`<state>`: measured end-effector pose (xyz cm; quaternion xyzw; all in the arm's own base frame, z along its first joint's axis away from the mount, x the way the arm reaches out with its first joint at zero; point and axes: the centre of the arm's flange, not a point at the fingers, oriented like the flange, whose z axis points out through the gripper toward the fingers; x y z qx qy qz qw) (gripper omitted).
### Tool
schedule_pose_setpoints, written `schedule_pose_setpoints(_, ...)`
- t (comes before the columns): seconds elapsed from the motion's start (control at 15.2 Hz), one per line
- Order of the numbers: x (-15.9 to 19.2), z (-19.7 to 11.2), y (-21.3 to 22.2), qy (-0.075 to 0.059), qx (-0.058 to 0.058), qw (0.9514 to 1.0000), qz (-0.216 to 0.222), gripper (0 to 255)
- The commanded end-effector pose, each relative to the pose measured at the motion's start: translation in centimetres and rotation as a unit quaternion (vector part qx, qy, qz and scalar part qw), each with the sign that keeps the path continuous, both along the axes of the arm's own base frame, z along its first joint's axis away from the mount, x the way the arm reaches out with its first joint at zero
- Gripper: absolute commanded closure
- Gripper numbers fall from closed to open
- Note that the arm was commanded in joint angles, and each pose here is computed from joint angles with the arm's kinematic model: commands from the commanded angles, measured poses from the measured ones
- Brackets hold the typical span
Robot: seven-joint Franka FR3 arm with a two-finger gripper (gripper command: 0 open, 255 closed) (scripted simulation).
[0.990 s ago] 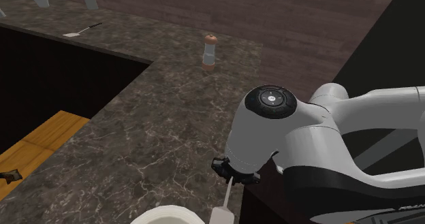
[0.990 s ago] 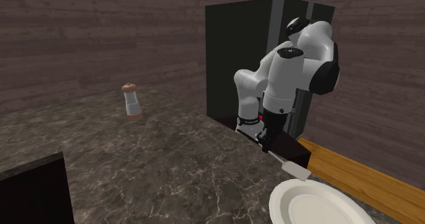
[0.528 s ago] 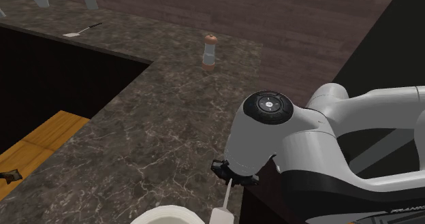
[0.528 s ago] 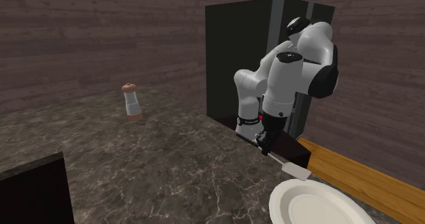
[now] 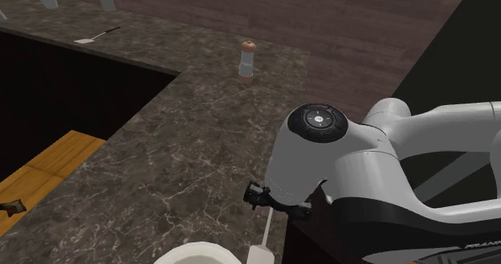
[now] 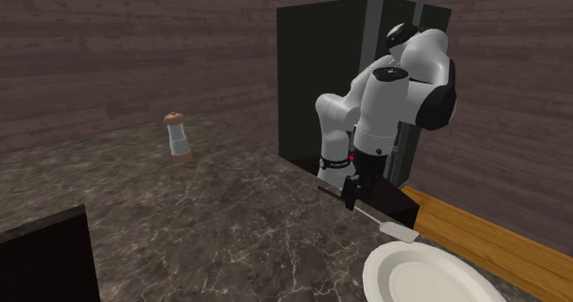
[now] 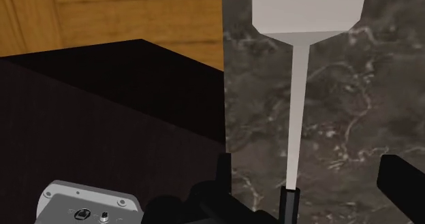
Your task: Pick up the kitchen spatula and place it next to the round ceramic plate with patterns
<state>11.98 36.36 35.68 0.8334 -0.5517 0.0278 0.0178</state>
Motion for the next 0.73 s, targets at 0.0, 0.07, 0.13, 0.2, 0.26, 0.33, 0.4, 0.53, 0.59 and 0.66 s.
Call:
schedule_pose_setpoints(0.0,-0.1,2.0,0.2,0.000,0.000,1.0000,0.000,0)
schedule_pose_setpoints(0.07,-0.2,3.3,0.3,0.000,0.000,1.0000,0.000,0)
schedule_pose_setpoints(0.13,-0.2,4.4,0.4,0.000,0.000,1.0000,0.000,0)
schedule_pose_setpoints(0.2,-0.2,4.4,0.4,0.000,0.000,1.0000,0.000,0)
schedule_pose_setpoints(0.26,-0.2,4.4,0.4,0.000,0.000,1.0000,0.000,0)
schedule_pose_setpoints(0.33,-0.2,4.4,0.4,0.000,0.000,1.0000,0.000,0)
schedule_pose_setpoints(0.4,-0.2,4.4,0.4,0.000,0.000,1.0000,0.000,0)
schedule_pose_setpoints(0.53,-0.2,4.4,0.4,0.000,0.000,1.0000,0.000,0)
schedule_pose_setpoints(0.59,-0.2,4.4,0.4,0.000,0.000,1.0000,0.000,0)
schedule_pose_setpoints(0.66,-0.2,4.4,0.4,0.000,0.000,1.0000,0.000,0)
